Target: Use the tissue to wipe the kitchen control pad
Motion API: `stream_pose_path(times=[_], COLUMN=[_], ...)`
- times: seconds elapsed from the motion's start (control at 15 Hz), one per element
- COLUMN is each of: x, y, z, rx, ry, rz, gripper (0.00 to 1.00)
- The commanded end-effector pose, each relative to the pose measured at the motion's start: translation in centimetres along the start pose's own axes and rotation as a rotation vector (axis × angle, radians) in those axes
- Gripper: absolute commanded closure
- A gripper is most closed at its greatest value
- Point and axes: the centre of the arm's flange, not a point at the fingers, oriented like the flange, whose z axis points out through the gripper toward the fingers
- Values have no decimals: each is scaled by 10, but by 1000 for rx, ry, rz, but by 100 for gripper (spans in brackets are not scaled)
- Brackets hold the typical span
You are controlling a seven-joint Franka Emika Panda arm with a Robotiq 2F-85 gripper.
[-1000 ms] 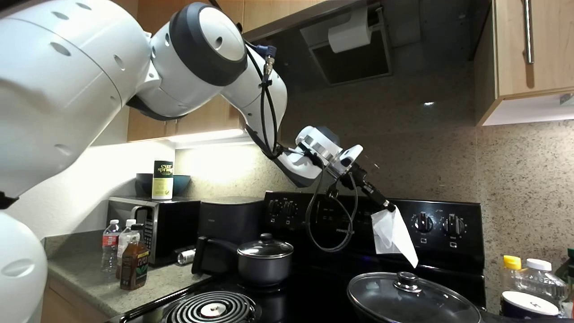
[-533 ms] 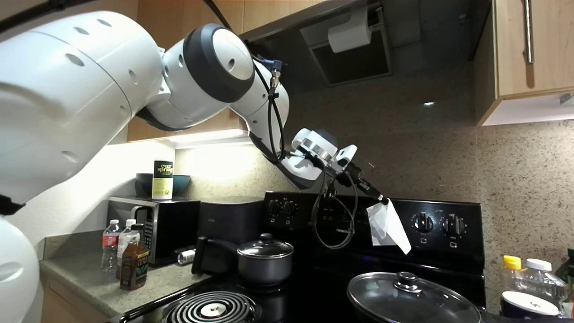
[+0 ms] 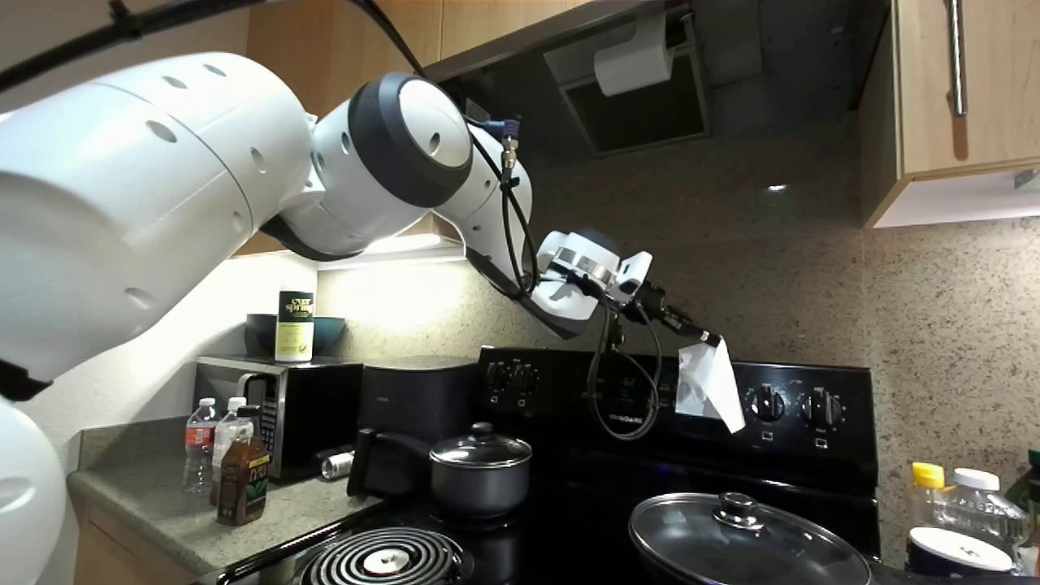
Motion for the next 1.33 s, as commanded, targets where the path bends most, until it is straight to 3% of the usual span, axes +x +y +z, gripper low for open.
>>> stream_pose_path(times=[0.0,0.27,0.53,0.67,1.27], x=[15,23,14,0,-38], y=[-8,-16,-31,-38,-61], z=[-4,-6,-5,-7,-54], rx=[-28,-61,-61,15,363], ry=[132,206,234,144,-82], rz=[107,153,116,-17,-281], gripper=[93,93,93,94,93])
